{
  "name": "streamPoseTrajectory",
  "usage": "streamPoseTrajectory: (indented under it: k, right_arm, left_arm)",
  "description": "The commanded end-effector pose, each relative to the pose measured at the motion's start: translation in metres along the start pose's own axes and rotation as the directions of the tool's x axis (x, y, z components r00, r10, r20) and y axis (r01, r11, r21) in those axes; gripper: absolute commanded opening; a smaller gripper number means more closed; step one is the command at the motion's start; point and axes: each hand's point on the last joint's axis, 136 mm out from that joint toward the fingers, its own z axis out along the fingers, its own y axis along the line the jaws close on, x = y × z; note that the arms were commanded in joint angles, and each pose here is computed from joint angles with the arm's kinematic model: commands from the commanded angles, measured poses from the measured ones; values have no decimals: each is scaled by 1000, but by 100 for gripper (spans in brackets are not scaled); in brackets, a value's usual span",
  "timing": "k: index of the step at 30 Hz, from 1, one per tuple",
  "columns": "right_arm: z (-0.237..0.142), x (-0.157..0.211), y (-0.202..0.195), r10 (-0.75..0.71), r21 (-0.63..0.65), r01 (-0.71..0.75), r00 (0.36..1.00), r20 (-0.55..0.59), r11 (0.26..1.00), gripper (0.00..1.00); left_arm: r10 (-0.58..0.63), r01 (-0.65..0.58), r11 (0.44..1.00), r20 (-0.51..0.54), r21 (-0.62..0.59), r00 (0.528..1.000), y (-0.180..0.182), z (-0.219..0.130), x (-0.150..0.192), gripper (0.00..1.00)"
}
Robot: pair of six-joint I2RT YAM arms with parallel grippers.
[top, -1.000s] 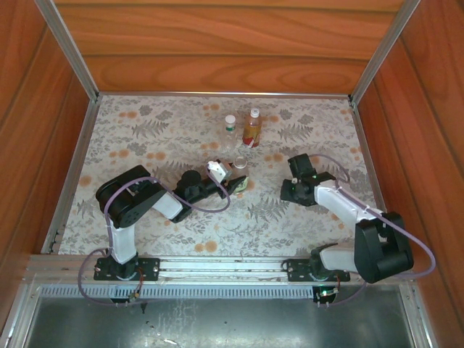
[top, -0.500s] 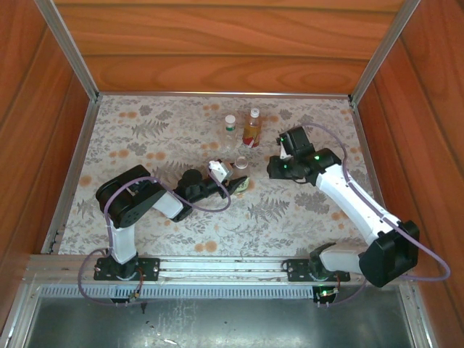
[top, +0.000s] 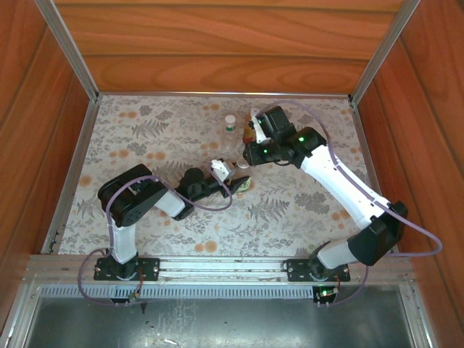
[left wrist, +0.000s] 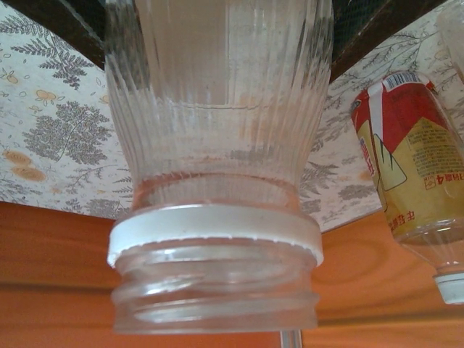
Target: Screw on the bottle caps
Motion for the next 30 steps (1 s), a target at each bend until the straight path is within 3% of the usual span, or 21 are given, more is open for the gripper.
streamPoseTrajectory:
  k: [1, 20, 30]
  right_arm:
    - [-1, 5, 7, -51, -16, 51, 998, -42, 999, 46]
    - [18, 19, 16, -114, -37, 110, 983, -145, 993, 46]
    - [15, 16, 11, -144, 27, 151, 971, -189, 988, 44]
  left_arm:
    - [-49, 52, 998, -102, 32, 994, -7, 1, 32, 54]
    - [-53, 58, 997, -101, 46, 993, -9, 3, 32, 53]
    - [-52, 58, 997, -107, 53, 993, -10, 4, 35, 53]
